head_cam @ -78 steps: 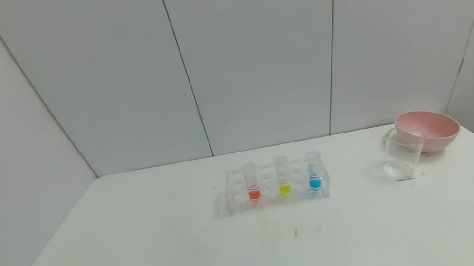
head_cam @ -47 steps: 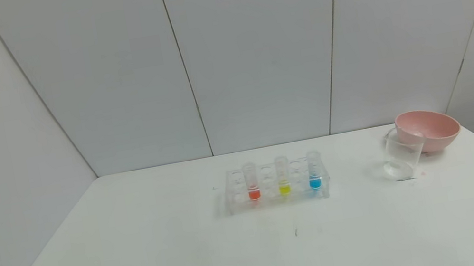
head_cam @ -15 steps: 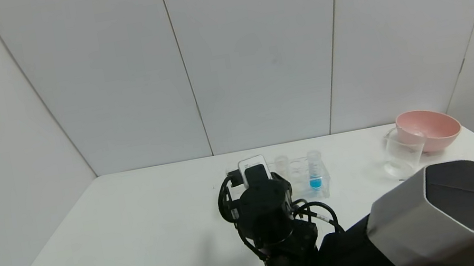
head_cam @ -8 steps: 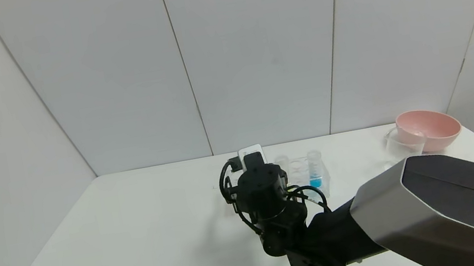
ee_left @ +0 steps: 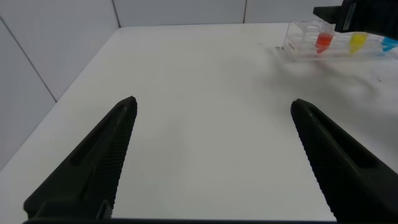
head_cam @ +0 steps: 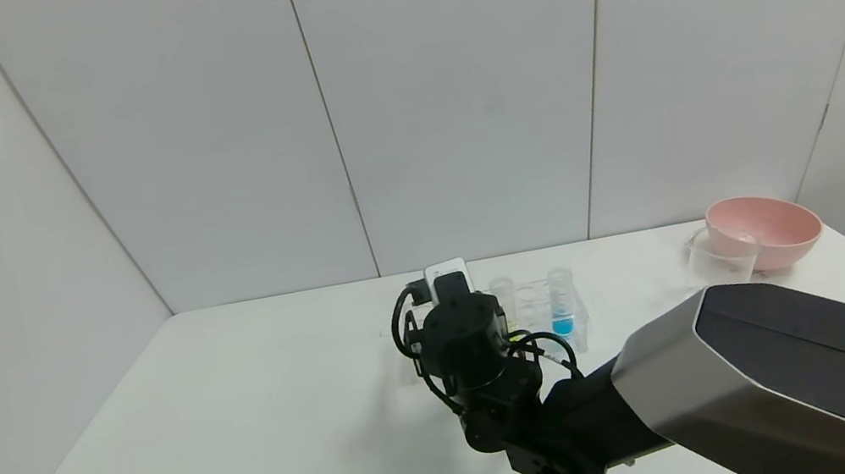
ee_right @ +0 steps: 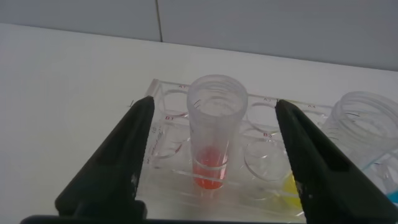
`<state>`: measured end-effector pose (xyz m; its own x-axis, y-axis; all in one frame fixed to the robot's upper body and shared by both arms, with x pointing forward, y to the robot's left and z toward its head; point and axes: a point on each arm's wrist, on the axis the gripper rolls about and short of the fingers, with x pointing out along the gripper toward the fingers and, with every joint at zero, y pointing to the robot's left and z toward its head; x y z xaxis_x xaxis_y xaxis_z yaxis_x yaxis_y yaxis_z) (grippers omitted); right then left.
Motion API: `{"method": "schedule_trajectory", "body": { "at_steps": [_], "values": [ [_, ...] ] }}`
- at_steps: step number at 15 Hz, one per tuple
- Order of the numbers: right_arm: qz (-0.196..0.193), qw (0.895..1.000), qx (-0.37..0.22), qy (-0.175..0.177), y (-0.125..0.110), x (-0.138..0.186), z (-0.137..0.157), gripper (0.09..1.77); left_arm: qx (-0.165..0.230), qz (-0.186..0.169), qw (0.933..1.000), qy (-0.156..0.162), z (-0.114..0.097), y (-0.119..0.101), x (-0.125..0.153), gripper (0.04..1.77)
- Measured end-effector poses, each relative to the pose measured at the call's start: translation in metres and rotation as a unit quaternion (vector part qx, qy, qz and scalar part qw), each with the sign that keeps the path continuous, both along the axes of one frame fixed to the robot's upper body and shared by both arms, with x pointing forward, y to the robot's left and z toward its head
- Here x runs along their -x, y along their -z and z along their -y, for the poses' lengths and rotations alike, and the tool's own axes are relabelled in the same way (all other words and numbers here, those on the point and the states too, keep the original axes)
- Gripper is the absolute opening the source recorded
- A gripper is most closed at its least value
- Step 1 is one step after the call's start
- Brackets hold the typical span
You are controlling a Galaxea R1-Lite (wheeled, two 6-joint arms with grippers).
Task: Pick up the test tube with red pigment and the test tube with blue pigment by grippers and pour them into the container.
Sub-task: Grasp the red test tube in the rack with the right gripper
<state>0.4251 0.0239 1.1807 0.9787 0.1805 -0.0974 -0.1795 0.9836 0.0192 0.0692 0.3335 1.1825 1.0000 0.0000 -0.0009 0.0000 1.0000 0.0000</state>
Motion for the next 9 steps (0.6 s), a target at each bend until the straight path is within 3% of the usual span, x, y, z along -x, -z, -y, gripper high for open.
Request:
{"method": "schedule_trajectory", "body": {
  "at_steps": [7, 9],
  "values": [
    [-0.003, 1.000, 0.003, -0.001, 0.0010, 0.0021, 0.0000, 0.50, 0.000, 0.000, 1.0000, 0.000, 0.0000, 0.0000, 0.0000, 1.76],
    [-0.002, 1.000, 0.002, -0.001, 0.0002, 0.0022, 0.0002, 0.50, 0.000, 0.000, 1.0000, 0.000, 0.0000, 0.0000, 0.0000, 1.76]
  ]
}}
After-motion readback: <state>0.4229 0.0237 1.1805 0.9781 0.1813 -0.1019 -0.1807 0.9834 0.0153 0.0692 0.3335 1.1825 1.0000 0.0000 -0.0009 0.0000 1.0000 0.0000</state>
